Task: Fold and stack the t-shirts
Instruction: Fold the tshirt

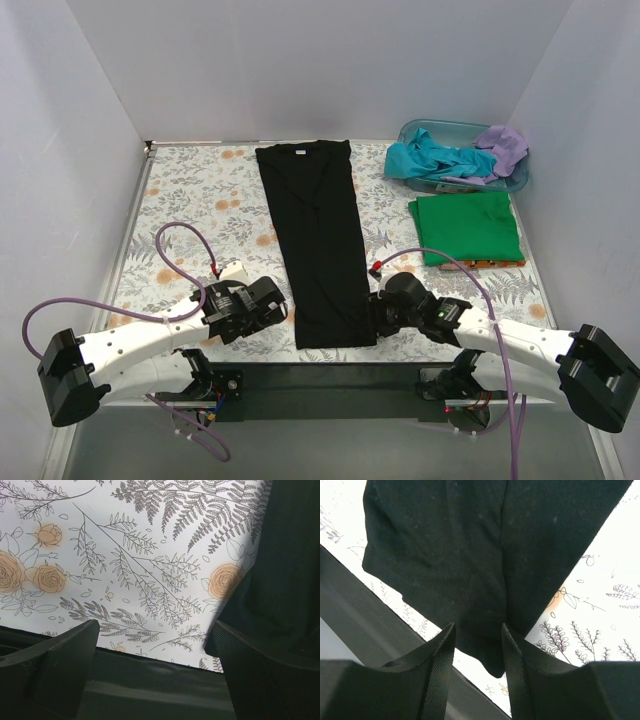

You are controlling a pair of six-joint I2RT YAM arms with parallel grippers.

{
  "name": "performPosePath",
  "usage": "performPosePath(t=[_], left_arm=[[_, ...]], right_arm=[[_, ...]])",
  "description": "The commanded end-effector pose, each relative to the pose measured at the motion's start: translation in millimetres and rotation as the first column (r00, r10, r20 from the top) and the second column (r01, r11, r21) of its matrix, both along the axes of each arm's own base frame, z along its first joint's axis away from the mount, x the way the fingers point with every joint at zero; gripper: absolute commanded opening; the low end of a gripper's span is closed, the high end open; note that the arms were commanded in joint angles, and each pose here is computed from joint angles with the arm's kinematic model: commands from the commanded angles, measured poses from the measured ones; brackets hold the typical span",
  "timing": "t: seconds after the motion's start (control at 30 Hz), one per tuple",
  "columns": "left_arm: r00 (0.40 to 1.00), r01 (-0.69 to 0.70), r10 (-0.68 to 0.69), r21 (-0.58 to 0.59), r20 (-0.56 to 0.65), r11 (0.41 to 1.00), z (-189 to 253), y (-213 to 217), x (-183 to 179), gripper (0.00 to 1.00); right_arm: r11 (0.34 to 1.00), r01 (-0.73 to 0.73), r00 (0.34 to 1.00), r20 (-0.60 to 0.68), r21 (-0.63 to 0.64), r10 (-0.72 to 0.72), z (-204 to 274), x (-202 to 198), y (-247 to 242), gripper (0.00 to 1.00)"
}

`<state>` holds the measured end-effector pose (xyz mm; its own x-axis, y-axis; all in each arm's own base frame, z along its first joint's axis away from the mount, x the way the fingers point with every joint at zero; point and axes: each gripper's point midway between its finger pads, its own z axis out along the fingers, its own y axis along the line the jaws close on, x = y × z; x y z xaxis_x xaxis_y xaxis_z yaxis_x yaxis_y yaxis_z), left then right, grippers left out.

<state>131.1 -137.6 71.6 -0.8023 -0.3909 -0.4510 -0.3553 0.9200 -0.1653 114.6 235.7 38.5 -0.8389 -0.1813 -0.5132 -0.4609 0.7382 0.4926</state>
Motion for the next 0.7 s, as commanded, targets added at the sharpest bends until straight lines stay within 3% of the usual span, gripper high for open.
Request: performPosePath(t=[0.0, 0.1, 0.27, 0.57, 0.67], left_arm=[[0.982, -0.186, 0.188, -0.101, 0.015, 0.977, 3.8, -3.0, 5.5, 0.98], [0.982, -0.184, 0.187, -0.104, 0.017, 0.977, 4.6, -3.0, 5.6, 0.98], [0.982, -0.182, 0.186, -0.11, 0.025, 0.977, 7.0, -3.6, 6.9, 0.98], [0.981, -0.185, 0.189, -0.117, 0.032, 0.976, 12.1, -3.0, 7.1, 0.98], [0.981, -0.186, 0.191, -0.117, 0.032, 0.976, 11.7, -2.2, 7.0, 0.98]], right_arm=[[1.0, -0.007, 1.0, 0.003, 0.029, 0.007, 2.0, -0.7, 5.1, 0.48], [0.999, -0.018, 1.0, -0.003, 0.045, 0.018, 3.6, -2.9, 7.4, 0.38], [0.998, -0.036, 0.999, -0.012, 0.055, 0.037, 5.5, -7.2, 9.7, 0.34], [0.998, 0.004, 1.0, -0.03, -0.057, -0.005, -14.8, -3.1, -0.7, 0.36], [0.995, 0.029, 0.999, -0.015, -0.093, -0.03, -16.4, 0.6, -5.9, 0.26]])
